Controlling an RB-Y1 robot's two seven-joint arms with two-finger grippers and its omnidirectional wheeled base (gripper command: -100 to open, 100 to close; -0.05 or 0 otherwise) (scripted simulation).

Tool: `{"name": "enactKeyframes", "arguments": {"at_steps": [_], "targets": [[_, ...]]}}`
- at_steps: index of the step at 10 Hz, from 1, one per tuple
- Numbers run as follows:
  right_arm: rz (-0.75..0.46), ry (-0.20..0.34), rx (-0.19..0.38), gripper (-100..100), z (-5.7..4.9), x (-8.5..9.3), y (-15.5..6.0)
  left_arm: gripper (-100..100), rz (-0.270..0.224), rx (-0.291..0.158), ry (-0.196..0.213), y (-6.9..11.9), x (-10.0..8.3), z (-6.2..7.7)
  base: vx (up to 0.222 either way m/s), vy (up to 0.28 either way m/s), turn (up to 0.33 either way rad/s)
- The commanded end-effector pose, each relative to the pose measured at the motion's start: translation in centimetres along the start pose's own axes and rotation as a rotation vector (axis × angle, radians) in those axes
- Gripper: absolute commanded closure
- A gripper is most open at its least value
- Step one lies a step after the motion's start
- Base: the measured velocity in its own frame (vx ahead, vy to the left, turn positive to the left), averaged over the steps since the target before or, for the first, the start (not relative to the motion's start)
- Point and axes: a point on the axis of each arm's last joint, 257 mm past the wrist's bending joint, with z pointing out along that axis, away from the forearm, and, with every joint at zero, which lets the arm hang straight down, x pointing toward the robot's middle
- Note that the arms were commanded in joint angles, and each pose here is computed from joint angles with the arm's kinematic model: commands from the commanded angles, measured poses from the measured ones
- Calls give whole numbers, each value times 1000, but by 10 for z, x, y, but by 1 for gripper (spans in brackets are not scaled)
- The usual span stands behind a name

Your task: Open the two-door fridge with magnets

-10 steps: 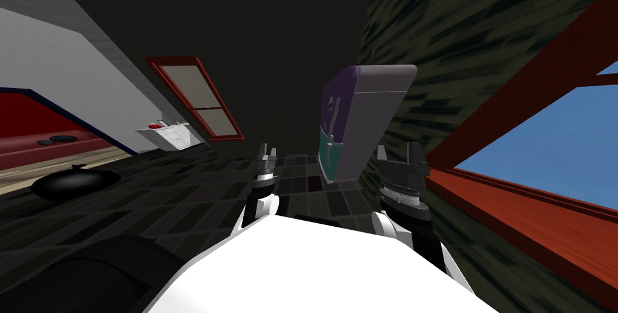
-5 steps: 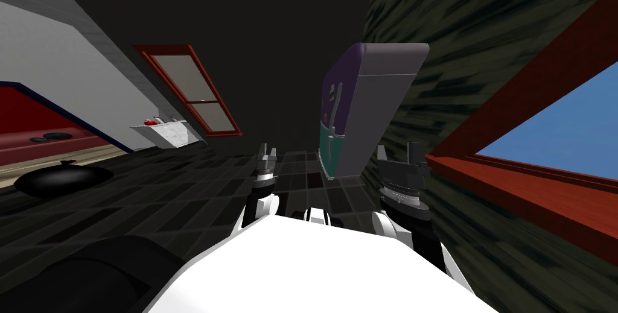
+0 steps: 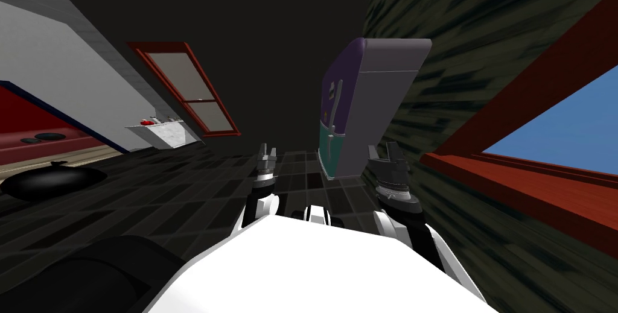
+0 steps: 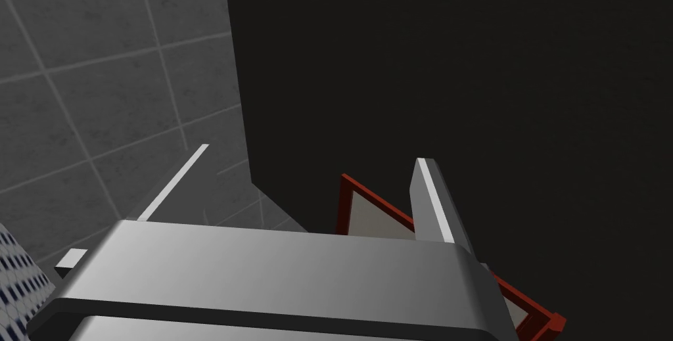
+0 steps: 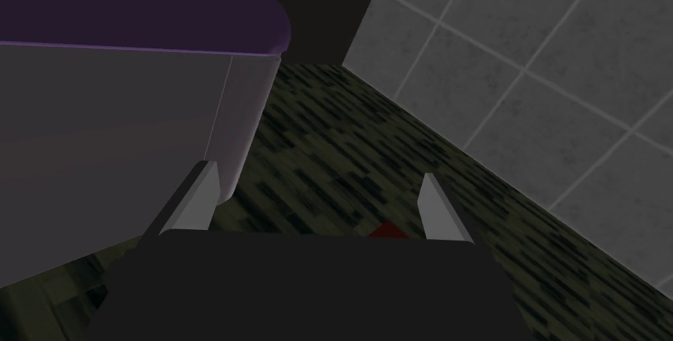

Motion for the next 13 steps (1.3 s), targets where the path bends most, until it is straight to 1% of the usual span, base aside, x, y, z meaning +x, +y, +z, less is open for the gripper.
{"name": "enactKeyframes", "arguments": {"at_steps": [1, 3, 4, 6, 7, 8, 9, 11, 12, 13], "targets": [[-117, 79, 19, -100, 3, 19, -15, 0, 0, 0, 0, 0, 0, 0, 60, -1, -23], [-218, 131, 30, -100, 6, 33, -29, 0, 0, 0, 0, 0, 0, 0, 77, -4, -23], [-228, 131, 30, -100, 6, 33, -29, 0, 0, 0, 0, 0, 0, 0, 57, -5, -8], [-337, 179, 39, -100, 10, 47, -45, 0, 0, 0, 0, 0, 0, 0, 54, 4, -28], [-349, 179, 38, -100, 10, 47, -45, 0, 0, 0, 0, 0, 0, 0, 54, 8, -6], [-410, 202, 41, -100, 12, 54, -53, 0, 0, 0, 0, 0, 0, 0, 48, 4, -17], [-414, 202, 41, -100, 12, 54, -53, 0, 0, 0, 0, 0, 0, 0, 41, 1, -9], [-528, 245, 47, -100, 17, 68, -70, 0, 0, 0, 0, 0, 0, 0, 67, -9, -28], [-551, 248, 44, -100, 17, 68, -70, 0, 0, 0, 0, 0, 0, 0, 67, -7, -9], [-611, 271, 46, -100, 20, 75, -79, 0, 0, 0, 0, 0, 0, 0, 64, 14, -21]]}}
